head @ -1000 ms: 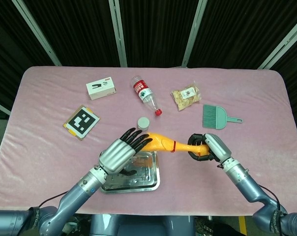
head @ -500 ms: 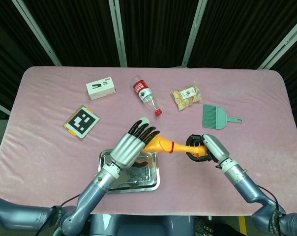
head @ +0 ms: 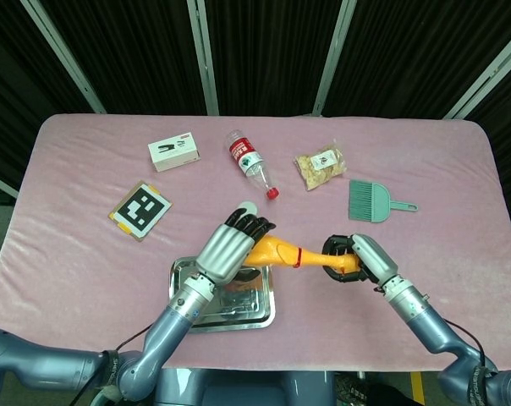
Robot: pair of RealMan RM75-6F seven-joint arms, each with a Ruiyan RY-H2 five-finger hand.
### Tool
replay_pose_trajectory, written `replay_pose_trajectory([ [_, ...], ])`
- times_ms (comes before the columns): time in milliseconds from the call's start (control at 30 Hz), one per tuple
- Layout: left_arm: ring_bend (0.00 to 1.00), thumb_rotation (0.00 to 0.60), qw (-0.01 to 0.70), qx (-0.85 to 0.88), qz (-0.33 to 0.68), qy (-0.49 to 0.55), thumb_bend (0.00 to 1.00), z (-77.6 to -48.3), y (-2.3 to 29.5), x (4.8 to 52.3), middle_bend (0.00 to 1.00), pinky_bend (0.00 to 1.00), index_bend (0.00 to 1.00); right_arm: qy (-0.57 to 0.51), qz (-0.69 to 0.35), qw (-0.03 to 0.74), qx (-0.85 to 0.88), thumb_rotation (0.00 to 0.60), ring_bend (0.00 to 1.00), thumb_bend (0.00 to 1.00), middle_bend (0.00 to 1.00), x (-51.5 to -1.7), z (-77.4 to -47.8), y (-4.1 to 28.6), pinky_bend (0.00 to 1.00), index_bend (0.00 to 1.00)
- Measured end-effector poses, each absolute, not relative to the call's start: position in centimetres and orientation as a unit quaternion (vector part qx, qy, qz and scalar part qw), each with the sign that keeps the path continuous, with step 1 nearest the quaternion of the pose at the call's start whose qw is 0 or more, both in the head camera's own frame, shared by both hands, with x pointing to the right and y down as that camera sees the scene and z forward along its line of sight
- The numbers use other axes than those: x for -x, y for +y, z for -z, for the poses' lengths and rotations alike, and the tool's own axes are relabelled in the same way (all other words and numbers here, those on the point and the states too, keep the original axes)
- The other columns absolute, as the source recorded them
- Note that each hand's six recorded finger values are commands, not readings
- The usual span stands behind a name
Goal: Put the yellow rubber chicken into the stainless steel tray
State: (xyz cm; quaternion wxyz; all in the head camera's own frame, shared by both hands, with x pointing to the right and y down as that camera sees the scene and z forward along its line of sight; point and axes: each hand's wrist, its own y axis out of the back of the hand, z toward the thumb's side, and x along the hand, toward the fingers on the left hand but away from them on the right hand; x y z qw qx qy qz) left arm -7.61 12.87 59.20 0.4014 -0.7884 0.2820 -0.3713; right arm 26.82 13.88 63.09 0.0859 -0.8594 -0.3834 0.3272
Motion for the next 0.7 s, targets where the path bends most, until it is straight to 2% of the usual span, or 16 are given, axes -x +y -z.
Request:
replay_pose_trajectory([
  [167, 0.28, 0.600, 0.402, 0.785, 0.379, 0.281, 0.41, -59.5, 12.7, 7.2, 0.31, 0.23, 0.30, -0.383, -0.327, 0.084, 0.860, 0.600, 0.69, 0.76, 0.70, -27.0, -63.1, 14.0, 0.86, 0.87],
  [433, 0.54, 0.600, 0.403, 0.779, 0.375, 0.300, 0.66, -59.3, 12.3, 5.8, 0.59, 0.46, 0.57, -0.381, -0.329, 0.080, 0.860, 0.600, 0.70, 0.76, 0.71, -27.2, -63.1, 14.2, 0.86, 0.88],
  [633, 0.70, 0.600, 0.407, 0.779, 0.362, 0.310, 0.76, -59.1, 11.9, 5.0, 0.78, 0.52, 0.75, -0.383, -0.324, 0.080, 0.862, 0.600, 0.70, 0.76, 0.71, -27.2, -62.9, 14.3, 0.86, 0.88],
  [700, 0.73, 0.600, 0.408, 0.779, 0.356, 0.316, 0.76, -59.0, 11.8, 4.8, 0.81, 0.52, 0.77, -0.384, -0.322, 0.080, 0.862, 0.600, 0.70, 0.77, 0.71, -27.2, -62.8, 14.4, 0.86, 0.88],
])
